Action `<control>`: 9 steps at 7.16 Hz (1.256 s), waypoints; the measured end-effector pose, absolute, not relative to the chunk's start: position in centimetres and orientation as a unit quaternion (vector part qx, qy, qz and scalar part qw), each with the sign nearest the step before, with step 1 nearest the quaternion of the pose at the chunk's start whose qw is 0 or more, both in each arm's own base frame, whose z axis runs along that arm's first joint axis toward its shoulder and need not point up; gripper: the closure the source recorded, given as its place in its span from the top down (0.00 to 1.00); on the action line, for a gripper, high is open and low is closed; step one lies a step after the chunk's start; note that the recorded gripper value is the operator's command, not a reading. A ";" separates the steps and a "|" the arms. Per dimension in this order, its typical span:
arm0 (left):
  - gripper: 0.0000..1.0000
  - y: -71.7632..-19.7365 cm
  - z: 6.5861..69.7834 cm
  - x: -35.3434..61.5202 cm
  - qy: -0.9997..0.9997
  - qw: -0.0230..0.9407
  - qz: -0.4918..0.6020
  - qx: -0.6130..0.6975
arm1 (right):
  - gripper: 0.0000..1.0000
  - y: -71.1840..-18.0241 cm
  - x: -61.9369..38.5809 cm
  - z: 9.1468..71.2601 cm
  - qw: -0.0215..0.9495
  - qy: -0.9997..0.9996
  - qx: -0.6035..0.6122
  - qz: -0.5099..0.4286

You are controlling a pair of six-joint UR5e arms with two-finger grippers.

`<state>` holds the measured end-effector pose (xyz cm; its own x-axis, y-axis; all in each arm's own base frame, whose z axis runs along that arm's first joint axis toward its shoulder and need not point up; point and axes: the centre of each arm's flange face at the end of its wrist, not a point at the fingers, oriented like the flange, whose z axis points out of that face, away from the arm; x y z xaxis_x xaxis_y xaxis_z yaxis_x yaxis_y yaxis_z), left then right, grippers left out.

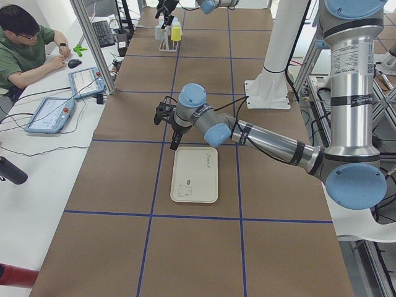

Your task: Transfer IKEA cup to right arm and place on rack

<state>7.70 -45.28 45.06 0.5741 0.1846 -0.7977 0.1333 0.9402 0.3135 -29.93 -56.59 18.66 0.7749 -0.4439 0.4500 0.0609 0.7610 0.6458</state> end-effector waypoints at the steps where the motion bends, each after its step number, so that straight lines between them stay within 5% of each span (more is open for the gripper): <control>1: 1.00 -45.2 46.0 7.3 0.456 0.873 0.016 0.171 | 1.00 -56.6 -29.9 18.2 0.897 -0.303 0.287 -0.144; 5: 1.00 -43.6 55.4 -1.6 0.372 0.913 0.094 0.139 | 1.00 -59.1 -24.0 20.1 0.906 -0.265 0.255 -0.211; 9: 1.00 -40.1 65.9 -8.4 0.315 0.949 0.025 -0.018 | 1.00 -60.6 -18.1 26.1 0.924 -0.228 0.203 -0.232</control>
<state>-8.42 -40.11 65.85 0.8003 0.0362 -0.5985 -0.0592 0.9981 -0.0189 -18.06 -60.60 26.11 0.7890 -0.5202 0.3269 0.3354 0.8105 0.4802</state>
